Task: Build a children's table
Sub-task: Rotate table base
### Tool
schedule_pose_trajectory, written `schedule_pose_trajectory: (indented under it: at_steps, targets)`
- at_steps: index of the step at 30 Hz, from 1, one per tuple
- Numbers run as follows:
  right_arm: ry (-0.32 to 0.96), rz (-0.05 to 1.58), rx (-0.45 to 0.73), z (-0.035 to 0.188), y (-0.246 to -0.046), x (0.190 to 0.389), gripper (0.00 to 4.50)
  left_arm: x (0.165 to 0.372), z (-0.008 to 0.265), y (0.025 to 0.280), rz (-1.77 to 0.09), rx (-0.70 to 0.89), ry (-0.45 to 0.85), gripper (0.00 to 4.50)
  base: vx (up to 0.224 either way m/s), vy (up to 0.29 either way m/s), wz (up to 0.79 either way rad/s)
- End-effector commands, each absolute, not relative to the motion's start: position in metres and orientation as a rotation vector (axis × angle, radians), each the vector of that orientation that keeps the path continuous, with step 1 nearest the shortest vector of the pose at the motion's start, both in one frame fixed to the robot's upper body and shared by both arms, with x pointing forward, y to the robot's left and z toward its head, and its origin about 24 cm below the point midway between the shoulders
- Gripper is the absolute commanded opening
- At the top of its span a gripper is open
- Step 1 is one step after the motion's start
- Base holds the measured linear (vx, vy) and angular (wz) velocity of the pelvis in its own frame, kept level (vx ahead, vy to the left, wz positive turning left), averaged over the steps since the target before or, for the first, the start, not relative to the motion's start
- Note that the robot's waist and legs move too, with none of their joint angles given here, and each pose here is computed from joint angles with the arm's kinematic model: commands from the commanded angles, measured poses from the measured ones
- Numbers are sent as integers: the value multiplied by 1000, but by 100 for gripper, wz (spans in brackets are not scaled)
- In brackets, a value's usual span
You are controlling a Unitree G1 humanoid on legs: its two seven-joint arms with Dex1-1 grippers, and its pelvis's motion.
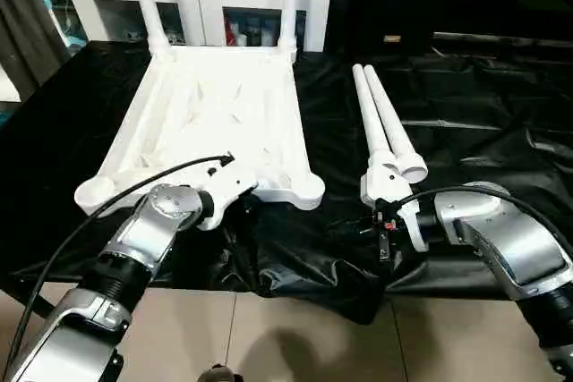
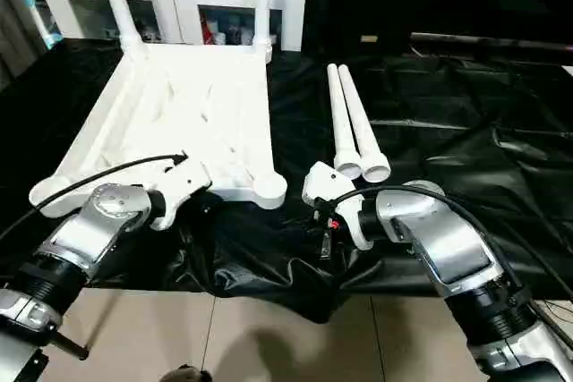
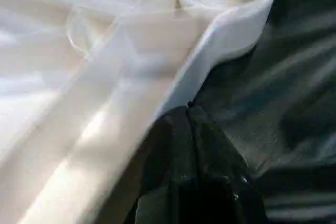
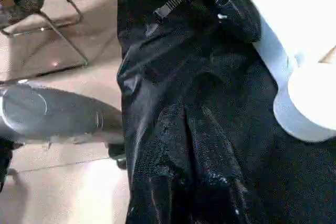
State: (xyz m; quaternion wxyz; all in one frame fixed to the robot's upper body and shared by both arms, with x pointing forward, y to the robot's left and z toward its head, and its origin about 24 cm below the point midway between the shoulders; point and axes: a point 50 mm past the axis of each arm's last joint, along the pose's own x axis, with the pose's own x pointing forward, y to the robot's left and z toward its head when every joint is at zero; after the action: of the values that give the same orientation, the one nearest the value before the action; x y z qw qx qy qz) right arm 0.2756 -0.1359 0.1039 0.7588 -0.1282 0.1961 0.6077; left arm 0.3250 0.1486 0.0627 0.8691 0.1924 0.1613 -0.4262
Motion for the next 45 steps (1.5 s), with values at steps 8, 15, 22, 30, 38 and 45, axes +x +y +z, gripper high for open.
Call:
schedule_pose_trajectory:
  at_steps: [8, 15, 22, 30, 38, 45]
  targets:
    - [209, 797, -52, 110, -154, 291, 5, 308, 108, 168, -377, -6, -25, 0, 0, 0, 0]
    - [192, 368, 38, 76, -171, 278, 5, 260, 86, 189, -43, -5, -49, 0, 0, 0, 0]
    - [124, 264, 39, 66, -175, 264, 5, 240, 75, 179, -2, 25, -86, 0, 0, 0, 0]
    - [118, 238, 139, 65, -179, 258, 57, 227, 61, 171, -32, -11, 4, 42, 11, 16, -15]
    - [93, 274, 103, 69, -176, 262, 134, 223, 62, 163, -22, 20, -15, 127, 76, -22, -6]
    - [88, 338, 73, 72, -169, 262, 178, 222, 61, 160, -16, 17, -8, 167, 150, 22, 8]
